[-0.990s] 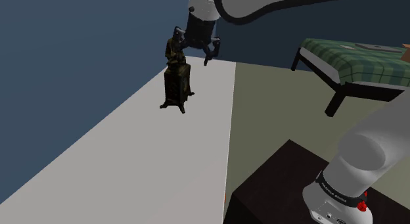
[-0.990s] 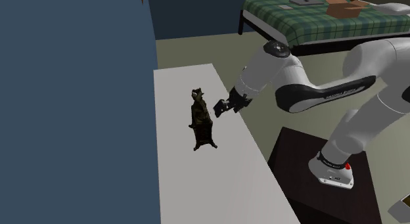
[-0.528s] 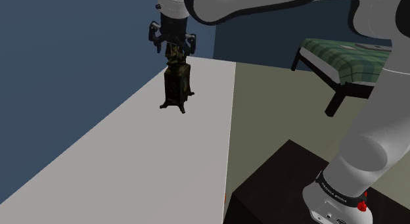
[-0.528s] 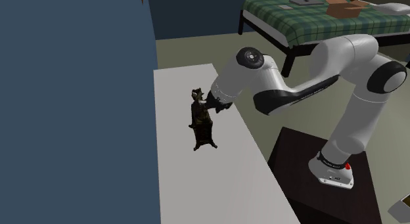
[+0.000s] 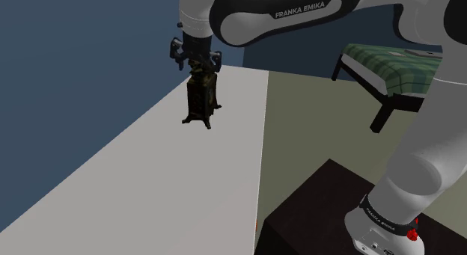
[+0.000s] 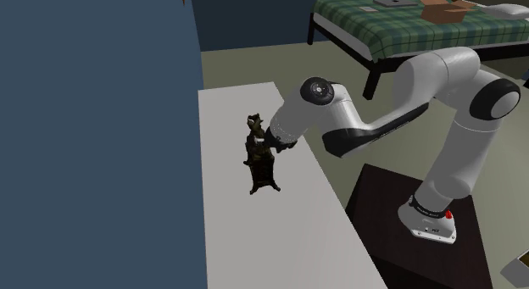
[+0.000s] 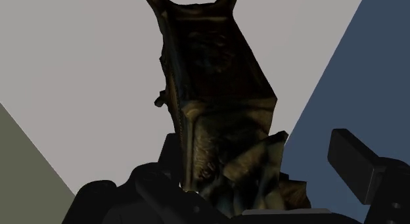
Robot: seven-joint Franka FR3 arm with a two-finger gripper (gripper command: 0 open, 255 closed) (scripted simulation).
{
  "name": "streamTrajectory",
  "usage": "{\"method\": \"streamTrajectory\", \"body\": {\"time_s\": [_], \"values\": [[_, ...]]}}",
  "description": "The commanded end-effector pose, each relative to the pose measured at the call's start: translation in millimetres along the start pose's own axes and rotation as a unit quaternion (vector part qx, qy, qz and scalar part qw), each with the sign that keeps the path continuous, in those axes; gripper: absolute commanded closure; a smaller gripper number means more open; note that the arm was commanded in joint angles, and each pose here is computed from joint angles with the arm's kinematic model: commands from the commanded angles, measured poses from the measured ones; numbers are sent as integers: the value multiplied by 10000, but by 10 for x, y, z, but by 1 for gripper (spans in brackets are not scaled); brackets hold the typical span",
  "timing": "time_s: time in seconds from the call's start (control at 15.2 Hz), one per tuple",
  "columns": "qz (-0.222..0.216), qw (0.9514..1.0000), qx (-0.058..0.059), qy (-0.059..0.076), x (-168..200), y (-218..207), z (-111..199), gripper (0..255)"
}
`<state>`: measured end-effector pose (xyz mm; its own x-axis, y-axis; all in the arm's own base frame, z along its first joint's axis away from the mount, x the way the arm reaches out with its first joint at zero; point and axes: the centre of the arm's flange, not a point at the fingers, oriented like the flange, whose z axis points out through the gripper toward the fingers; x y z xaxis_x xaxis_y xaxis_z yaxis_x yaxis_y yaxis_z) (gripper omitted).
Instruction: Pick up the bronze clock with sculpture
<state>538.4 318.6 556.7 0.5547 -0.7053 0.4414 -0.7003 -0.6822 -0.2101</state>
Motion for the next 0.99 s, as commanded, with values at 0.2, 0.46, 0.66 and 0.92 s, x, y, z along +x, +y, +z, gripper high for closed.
{"method": "streamTrajectory", "body": {"time_s": [0.2, 0.46, 0.66, 0.92], "values": [[1, 10000, 2, 1, -12, 4, 15, 255], [0, 10000, 2, 1, -13, 6, 14, 255], [0, 10000, 2, 1, 5, -7, -29, 255], [0, 10000, 2, 1, 99, -52, -214, 255]]}}
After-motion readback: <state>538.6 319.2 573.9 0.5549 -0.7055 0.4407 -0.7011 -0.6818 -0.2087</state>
